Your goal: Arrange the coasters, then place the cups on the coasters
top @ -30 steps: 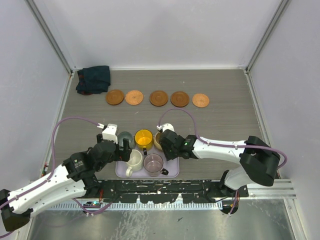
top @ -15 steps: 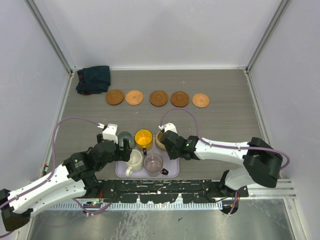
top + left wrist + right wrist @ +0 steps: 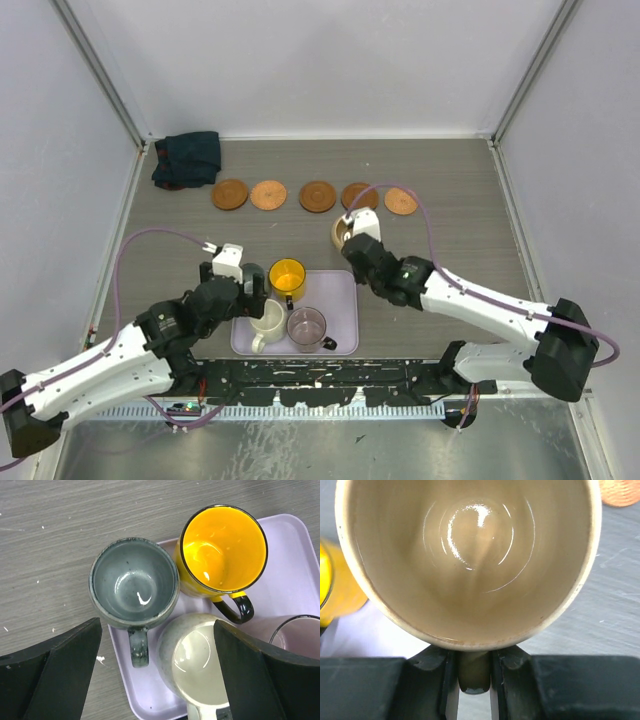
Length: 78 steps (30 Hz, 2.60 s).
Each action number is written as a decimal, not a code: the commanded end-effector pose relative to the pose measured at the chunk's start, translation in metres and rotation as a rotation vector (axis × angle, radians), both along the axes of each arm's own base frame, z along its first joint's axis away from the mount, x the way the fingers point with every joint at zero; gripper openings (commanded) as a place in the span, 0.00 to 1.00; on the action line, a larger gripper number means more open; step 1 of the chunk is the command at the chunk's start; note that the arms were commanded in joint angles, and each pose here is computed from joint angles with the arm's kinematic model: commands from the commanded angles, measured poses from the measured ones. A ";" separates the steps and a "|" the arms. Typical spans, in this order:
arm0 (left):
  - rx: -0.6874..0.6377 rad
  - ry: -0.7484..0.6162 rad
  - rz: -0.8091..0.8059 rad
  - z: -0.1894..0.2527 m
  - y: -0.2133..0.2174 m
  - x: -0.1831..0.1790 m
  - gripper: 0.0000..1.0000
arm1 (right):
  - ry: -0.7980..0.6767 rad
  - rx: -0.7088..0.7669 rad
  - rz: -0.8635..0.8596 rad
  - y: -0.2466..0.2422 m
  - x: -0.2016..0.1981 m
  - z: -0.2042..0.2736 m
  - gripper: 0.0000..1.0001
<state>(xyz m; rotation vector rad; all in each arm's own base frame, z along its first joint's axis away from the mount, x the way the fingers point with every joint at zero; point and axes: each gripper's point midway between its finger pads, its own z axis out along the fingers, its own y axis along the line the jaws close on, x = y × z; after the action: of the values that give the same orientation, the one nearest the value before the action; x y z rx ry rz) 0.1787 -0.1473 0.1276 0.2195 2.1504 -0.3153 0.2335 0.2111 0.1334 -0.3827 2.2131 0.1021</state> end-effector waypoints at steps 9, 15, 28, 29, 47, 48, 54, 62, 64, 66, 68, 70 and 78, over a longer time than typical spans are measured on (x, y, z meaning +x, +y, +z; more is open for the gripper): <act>-0.008 -0.128 0.090 0.050 -0.011 0.065 0.98 | -0.176 0.070 -0.274 -0.082 0.167 0.060 0.01; -0.072 -0.118 0.159 0.054 0.011 0.105 0.98 | -0.148 0.101 -0.324 -0.110 0.220 0.041 0.01; -0.098 -0.080 0.185 0.045 0.022 0.140 0.99 | -0.088 0.073 -0.360 -0.132 0.268 0.000 0.01; -0.100 -0.078 0.185 0.044 0.022 0.140 0.99 | -0.080 0.068 -0.363 -0.134 0.269 -0.005 0.01; -0.099 -0.063 0.179 0.040 0.023 0.136 0.99 | -0.019 0.054 -0.405 -0.145 0.255 -0.024 0.01; -0.099 -0.063 0.179 0.040 0.023 0.136 0.99 | -0.017 0.054 -0.409 -0.147 0.254 -0.025 0.01; -0.097 -0.056 0.181 0.038 0.024 0.134 0.99 | -0.002 0.051 -0.418 -0.150 0.250 -0.031 0.01; -0.098 -0.053 0.176 0.036 0.023 0.134 0.99 | 0.010 0.050 -0.425 -0.152 0.244 -0.036 0.01; -0.098 -0.052 0.176 0.036 0.023 0.134 0.99 | 0.011 0.052 -0.425 -0.152 0.244 -0.036 0.01; -0.099 -0.053 0.175 0.037 0.023 0.133 0.99 | 0.011 0.052 -0.425 -0.152 0.245 -0.036 0.01; -0.097 -0.052 0.176 0.036 0.024 0.133 0.99 | 0.010 0.053 -0.426 -0.151 0.246 -0.036 0.01; -0.098 -0.052 0.177 0.036 0.024 0.132 0.99 | 0.014 0.049 -0.429 -0.152 0.246 -0.038 0.01; -0.096 -0.053 0.179 0.036 0.026 0.129 0.99 | 0.035 0.030 -0.456 -0.157 0.245 -0.047 0.01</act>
<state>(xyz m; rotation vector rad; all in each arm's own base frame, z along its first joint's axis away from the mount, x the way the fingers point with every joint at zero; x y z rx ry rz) 0.3030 -0.1212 0.1480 -0.0166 2.1405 -0.2854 0.4474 0.0579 0.0455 0.0834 2.4346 -0.1054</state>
